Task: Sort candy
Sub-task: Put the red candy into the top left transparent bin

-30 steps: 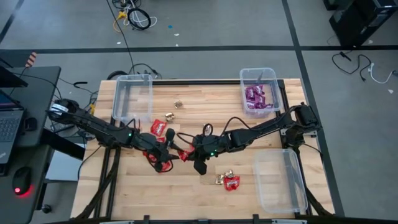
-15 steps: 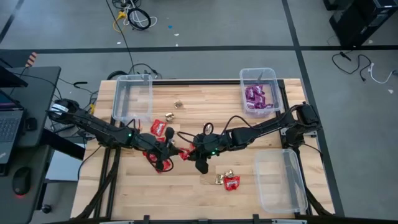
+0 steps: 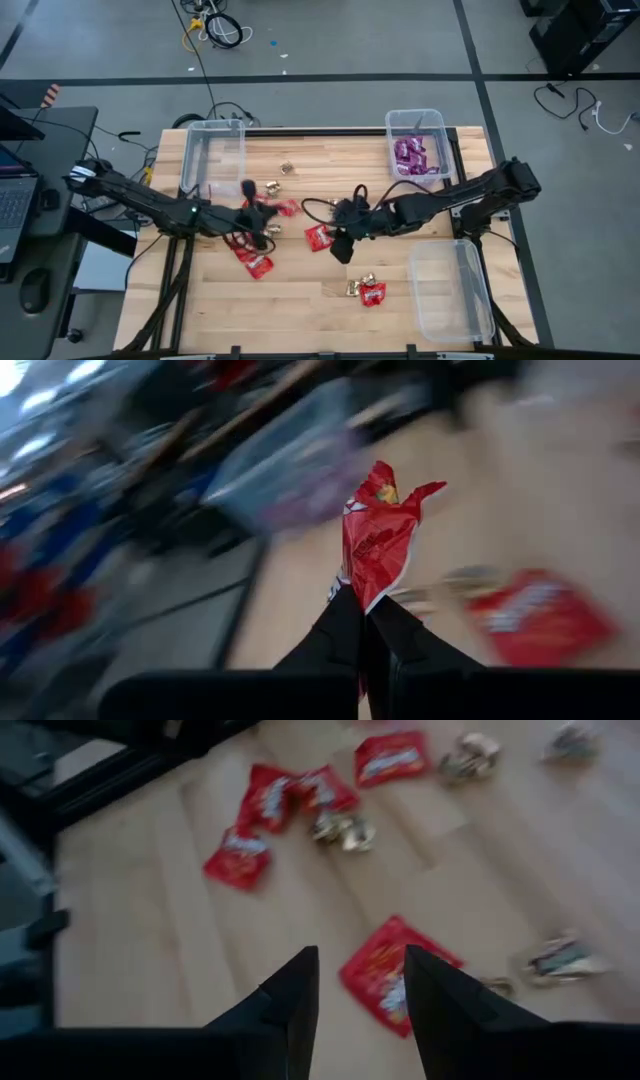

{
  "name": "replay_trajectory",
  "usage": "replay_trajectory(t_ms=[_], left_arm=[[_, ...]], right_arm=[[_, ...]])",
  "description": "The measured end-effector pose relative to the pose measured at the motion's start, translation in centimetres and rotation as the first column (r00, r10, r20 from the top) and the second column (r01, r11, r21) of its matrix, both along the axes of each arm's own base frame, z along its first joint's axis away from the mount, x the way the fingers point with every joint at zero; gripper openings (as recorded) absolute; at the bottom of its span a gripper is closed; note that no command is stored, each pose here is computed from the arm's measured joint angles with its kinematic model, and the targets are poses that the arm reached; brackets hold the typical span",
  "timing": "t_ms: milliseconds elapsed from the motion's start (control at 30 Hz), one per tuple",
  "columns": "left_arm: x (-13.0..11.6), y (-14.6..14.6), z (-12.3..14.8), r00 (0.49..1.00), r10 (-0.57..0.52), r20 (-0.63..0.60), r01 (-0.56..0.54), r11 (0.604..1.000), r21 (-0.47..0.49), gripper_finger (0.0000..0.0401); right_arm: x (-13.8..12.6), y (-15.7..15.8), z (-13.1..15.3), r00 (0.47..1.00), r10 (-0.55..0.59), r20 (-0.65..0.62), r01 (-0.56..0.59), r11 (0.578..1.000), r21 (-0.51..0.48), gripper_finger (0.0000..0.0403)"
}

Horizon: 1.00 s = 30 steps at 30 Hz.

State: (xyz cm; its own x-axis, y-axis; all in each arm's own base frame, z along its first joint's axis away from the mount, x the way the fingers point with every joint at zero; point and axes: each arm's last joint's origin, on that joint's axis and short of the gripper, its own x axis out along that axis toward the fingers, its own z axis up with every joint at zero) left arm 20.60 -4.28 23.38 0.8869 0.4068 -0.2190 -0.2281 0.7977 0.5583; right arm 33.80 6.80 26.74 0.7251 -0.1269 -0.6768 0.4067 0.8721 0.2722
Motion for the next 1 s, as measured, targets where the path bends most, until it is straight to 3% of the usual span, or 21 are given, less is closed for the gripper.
replay_trajectory(t_ms=[167,433,833,1000], left_arm=[[-1.9,1.7,2.1,0.943,0.297,0.151,-0.291,0.955,-0.055,0.0],[-4.8,4.0,5.1,0.84,0.454,0.297,-0.387,0.885,-0.259,0.0],[-7.6,6.9,7.6,0.717,0.692,0.085,-0.621,0.688,-0.375,0.0],[-8.0,8.0,7.2,0.71,0.704,0.008,-0.639,0.649,-0.414,0.0]], right_arm=[[-0.1,-0.4,0.2,0.999,-0.05,0.01,0.05,0.998,-0.047,0.0133],[0.3,-2.0,-0.1,0.999,-0.029,-0.02,0.026,0.992,-0.127,0.0132],[0.7,-3.7,0.1,1.0,-0.022,-0.008,0.02,0.983,-0.184,0.013],[0.9,-4.1,0.2,1.0,-0.012,-0.001,0.012,0.979,-0.206,0.013]])
